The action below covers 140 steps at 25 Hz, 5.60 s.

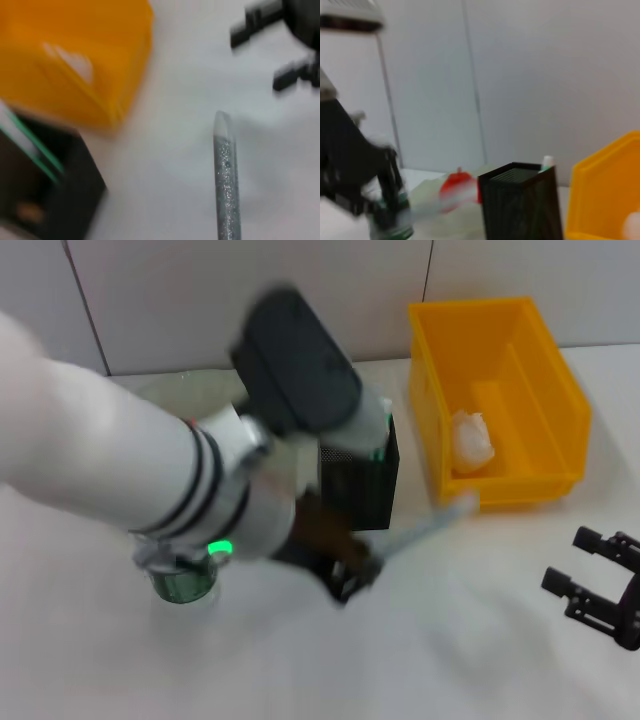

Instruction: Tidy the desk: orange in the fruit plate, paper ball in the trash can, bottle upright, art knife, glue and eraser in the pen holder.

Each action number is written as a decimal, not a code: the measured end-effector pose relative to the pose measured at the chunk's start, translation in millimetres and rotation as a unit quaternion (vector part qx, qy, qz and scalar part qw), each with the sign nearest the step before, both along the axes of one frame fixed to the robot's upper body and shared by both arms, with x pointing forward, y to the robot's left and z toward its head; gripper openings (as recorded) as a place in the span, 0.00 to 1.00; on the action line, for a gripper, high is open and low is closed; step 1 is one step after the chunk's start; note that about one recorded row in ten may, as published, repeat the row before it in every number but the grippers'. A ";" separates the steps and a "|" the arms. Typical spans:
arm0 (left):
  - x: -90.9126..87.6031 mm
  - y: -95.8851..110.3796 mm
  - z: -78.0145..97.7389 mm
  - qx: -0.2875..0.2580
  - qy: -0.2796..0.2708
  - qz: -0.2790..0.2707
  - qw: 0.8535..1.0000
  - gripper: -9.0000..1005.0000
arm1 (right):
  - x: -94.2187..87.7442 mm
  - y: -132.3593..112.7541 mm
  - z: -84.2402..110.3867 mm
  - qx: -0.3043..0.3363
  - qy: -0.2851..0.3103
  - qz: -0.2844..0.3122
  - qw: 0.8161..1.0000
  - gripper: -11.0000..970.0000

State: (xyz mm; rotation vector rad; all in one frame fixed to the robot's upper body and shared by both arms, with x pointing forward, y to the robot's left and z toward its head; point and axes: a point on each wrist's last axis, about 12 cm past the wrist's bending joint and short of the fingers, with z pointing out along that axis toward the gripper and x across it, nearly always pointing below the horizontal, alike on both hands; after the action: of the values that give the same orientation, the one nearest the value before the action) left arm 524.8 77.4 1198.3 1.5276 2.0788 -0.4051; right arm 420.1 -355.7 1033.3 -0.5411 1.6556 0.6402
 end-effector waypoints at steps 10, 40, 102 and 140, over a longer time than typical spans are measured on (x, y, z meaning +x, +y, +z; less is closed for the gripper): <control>-12.8 8.9 25.9 -0.260 -0.177 0.000 0.949 0.18 | 0.3 0.8 -0.7 0.017 0.000 -0.010 1.000 0.75; -23.8 -29.7 -51.7 -0.417 -0.358 0.128 0.825 0.19 | 4.9 7.4 1.4 0.041 -0.011 -0.007 0.999 0.75; 25.2 1.8 -119.9 -0.346 -0.264 0.187 0.881 0.19 | 18.7 16.4 5.4 0.045 -0.015 0.016 0.999 0.75; -42.3 11.2 -36.5 -0.358 -0.244 0.079 0.898 0.84 | 19.7 15.3 10.5 0.051 -0.023 0.022 0.998 0.75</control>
State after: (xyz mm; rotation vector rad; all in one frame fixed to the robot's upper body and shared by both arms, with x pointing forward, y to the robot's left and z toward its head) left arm 482.5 88.7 1161.8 0.8886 1.4075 -0.5738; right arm 439.8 -340.4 1043.8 -0.5164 1.5612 0.7362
